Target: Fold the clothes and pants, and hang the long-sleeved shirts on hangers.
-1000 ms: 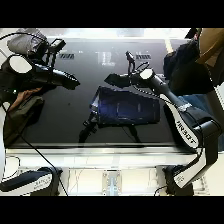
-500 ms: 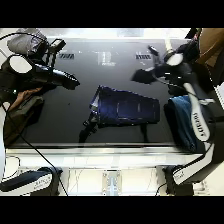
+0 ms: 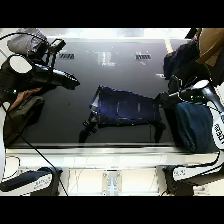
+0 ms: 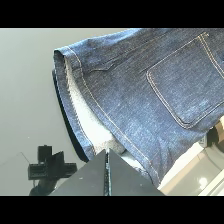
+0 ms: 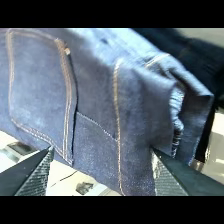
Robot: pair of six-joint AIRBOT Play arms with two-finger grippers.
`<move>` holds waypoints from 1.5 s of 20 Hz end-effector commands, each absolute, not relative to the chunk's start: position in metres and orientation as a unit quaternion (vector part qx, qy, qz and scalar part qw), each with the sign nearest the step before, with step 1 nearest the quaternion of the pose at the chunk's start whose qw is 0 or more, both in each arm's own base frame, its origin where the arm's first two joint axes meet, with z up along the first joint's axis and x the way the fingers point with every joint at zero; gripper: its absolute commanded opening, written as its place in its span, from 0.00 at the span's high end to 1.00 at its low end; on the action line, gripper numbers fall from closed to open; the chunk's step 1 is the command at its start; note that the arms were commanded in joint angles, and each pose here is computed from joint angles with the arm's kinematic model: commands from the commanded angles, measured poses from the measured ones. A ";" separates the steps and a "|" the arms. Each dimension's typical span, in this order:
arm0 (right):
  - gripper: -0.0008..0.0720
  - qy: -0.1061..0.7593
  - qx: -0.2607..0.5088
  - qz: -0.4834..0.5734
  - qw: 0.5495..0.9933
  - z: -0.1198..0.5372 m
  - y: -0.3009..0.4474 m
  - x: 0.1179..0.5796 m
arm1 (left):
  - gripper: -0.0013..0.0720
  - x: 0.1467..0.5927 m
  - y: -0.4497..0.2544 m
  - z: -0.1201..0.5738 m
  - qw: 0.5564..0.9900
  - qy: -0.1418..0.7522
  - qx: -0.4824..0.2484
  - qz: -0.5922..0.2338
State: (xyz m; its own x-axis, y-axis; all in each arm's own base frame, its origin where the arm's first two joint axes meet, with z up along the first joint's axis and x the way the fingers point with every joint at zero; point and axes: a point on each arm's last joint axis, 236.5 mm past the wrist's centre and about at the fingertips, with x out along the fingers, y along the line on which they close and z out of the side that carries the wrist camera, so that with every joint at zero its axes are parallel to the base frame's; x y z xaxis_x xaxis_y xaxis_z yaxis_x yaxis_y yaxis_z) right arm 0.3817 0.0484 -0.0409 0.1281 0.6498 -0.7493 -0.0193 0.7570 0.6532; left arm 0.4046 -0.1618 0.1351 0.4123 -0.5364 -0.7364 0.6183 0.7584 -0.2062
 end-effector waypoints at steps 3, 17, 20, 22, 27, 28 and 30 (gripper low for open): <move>0.04 0.598 0.231 0.231 0.732 -0.041 0.019 0.386 | 0.97 0.405 -0.162 0.135 0.839 0.419 0.049 -0.344; 0.04 0.616 0.277 0.212 0.706 -0.089 0.021 0.388 | 0.97 0.405 -0.162 0.135 0.839 0.419 0.049 -0.344; 0.04 0.621 0.266 0.214 0.706 -0.102 0.036 0.393 | 0.97 0.405 -0.162 0.135 0.839 0.419 0.049 -0.344; 0.04 0.624 0.262 0.228 0.700 -0.107 0.057 0.395 | 0.97 0.405 -0.162 0.135 0.839 0.419 0.049 -0.344; 0.05 0.625 0.253 0.267 0.688 -0.104 0.105 0.394 | 0.97 0.405 -0.162 0.135 0.839 0.419 0.049 -0.344; 0.11 0.624 0.252 0.266 0.690 -0.105 0.108 0.396 | 0.97 0.405 -0.162 0.135 0.839 0.419 0.049 -0.344; 0.80 0.617 0.260 0.266 0.693 -0.103 0.112 0.400 | 0.97 0.405 -0.162 0.135 0.839 0.419 0.049 -0.344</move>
State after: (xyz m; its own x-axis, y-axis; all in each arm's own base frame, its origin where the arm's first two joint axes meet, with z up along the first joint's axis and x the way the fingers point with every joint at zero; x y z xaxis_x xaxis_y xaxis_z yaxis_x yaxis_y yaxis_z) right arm 0.3953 0.0952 -0.1090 0.0837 0.6620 -0.7448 -0.0478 0.7492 0.6606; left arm 0.4045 -0.1619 0.1351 0.4119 -0.5367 -0.7364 0.6181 0.7583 -0.2069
